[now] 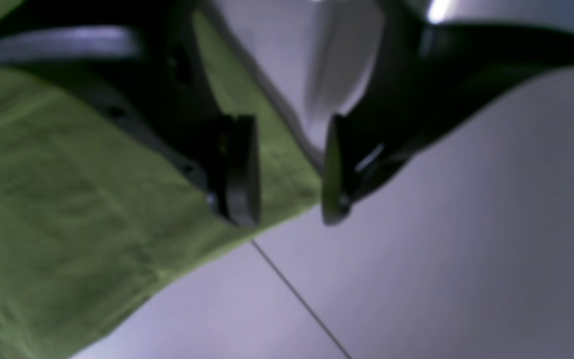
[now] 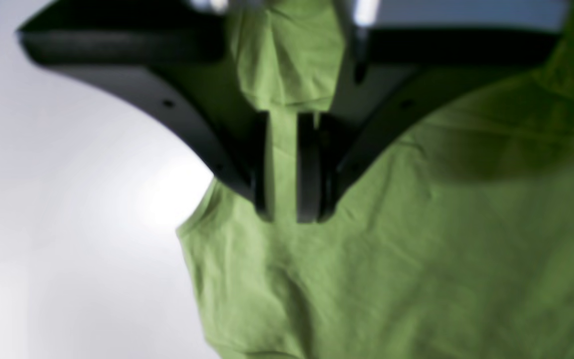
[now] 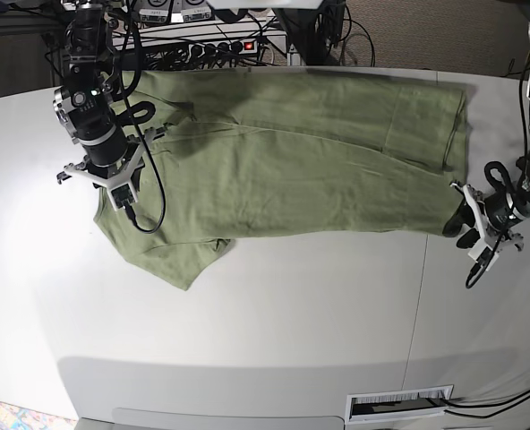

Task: Fold the T-shirt properly
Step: 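Move the left gripper to the opposite hem corner and grasp it, then move the right gripper to the opposite sleeve edge and grasp it, then lift the opposite edge with both grippers and fold it over the first fold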

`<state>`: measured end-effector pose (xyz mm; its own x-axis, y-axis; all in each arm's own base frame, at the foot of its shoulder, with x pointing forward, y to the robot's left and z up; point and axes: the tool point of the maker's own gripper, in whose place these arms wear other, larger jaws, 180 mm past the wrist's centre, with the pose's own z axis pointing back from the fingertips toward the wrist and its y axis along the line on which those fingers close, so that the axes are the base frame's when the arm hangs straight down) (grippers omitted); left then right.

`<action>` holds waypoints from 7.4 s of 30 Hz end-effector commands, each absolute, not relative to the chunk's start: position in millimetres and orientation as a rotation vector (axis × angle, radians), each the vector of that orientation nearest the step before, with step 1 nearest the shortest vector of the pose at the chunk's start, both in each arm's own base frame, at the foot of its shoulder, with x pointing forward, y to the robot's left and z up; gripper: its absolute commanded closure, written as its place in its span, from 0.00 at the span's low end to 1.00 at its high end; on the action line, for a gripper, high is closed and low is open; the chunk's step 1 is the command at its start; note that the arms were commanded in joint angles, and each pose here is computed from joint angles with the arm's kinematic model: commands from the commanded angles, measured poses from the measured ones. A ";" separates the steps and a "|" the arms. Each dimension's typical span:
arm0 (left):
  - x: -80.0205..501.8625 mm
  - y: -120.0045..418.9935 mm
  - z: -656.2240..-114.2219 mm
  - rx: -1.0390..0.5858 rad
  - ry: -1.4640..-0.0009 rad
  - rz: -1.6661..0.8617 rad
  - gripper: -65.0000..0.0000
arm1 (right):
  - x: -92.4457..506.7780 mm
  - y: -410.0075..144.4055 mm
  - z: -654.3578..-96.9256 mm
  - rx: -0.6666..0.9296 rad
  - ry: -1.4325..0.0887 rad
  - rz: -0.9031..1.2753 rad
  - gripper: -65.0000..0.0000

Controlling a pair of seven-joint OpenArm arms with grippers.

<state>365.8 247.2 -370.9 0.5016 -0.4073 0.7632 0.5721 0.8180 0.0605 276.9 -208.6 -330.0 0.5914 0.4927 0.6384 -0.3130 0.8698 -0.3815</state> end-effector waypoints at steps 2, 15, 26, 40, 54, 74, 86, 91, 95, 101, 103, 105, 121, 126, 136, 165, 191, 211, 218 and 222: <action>380.3 249.9 -355.2 -0.218 -0.913 -0.583 0.65 | 284.4 -209.3 -316.9 -0.252 -0.862 0.477 0.86; 390.1 260.4 -361.2 -0.127 -0.883 -0.624 0.65 | 283.9 -209.5 -317.6 -0.252 -0.858 0.477 0.86; 385.0 278.1 -379.5 -0.100 -0.836 -0.573 0.64 | 283.9 -209.7 -317.6 -0.253 -0.857 0.477 0.86; 373.2 270.2 -388.2 -0.308 -0.843 -0.421 0.64 | 283.8 -209.6 -317.6 -0.253 -0.857 0.477 0.86; 387.7 261.8 -366.1 -0.338 -0.912 -0.418 1.00 | 284.7 -212.5 -316.4 -0.269 -0.859 0.477 0.86; 388.7 252.8 -339.7 -0.371 -0.890 -0.456 1.00 | 360.2 -246.6 -314.0 -0.240 -0.932 0.335 0.70; 386.9 265.4 -337.0 -0.341 -0.879 -0.460 1.00 | 439.7 -234.4 -312.3 -0.187 -0.894 0.347 0.69; 386.3 273.3 -334.5 -0.322 -0.876 -0.464 1.00 | 457.7 -251.8 -319.7 -0.220 -0.834 0.326 0.69; 385.3 281.8 -331.6 -0.302 -0.872 -0.466 1.00 | 463.8 -252.2 -328.0 -0.194 -0.802 0.342 0.69; 384.5 289.2 -328.9 -0.285 -0.869 -0.468 1.00 | 458.0 -256.3 -354.8 -0.177 -0.718 0.361 0.69; 384.3 289.7 -328.9 -0.284 -0.868 -0.468 1.00 | 456.7 -255.0 -361.4 -0.161 -0.713 0.365 0.69; 384.3 289.7 -328.9 -0.284 -0.868 -0.468 1.00 | 455.2 -254.8 -367.3 -0.151 -0.706 0.361 0.69; 384.4 289.6 -328.8 -0.284 -0.868 -0.467 1.00 | 435.0 -261.4 -395.3 -0.095 -0.590 0.315 0.98; 384.9 289.4 -328.0 -0.285 -0.873 -0.467 1.00 | 438.3 -263.1 -385.9 -0.111 -0.585 0.316 1.00; 385.0 289.6 -327.1 -0.289 -0.875 -0.463 1.00 | 451.5 -248.9 -328.5 -0.112 -0.676 0.332 1.00; 360.7 299.8 -294.5 -0.416 -0.749 -0.399 1.00 | 415.2 -202.8 -300.5 0.069 -0.663 0.385 1.00; 279.2 301.9 -348.2 -0.516 -0.458 -0.328 1.00 | 349.9 -235.5 -331.7 -0.020 -0.553 0.425 1.00; 233.6 290.6 -358.6 -0.594 -0.284 -0.343 1.00 | 343.2 -258.2 -322.3 -0.030 -0.609 0.341 1.00; 220.7 292.3 -365.6 -0.593 -0.244 -0.336 1.00 | 345.6 -269.3 -321.2 -0.098 -0.613 0.340 1.00; 212.6 294.9 -368.9 -0.588 -0.218 -0.334 1.00 | 346.5 -273.0 -320.5 -0.120 -0.615 0.340 1.00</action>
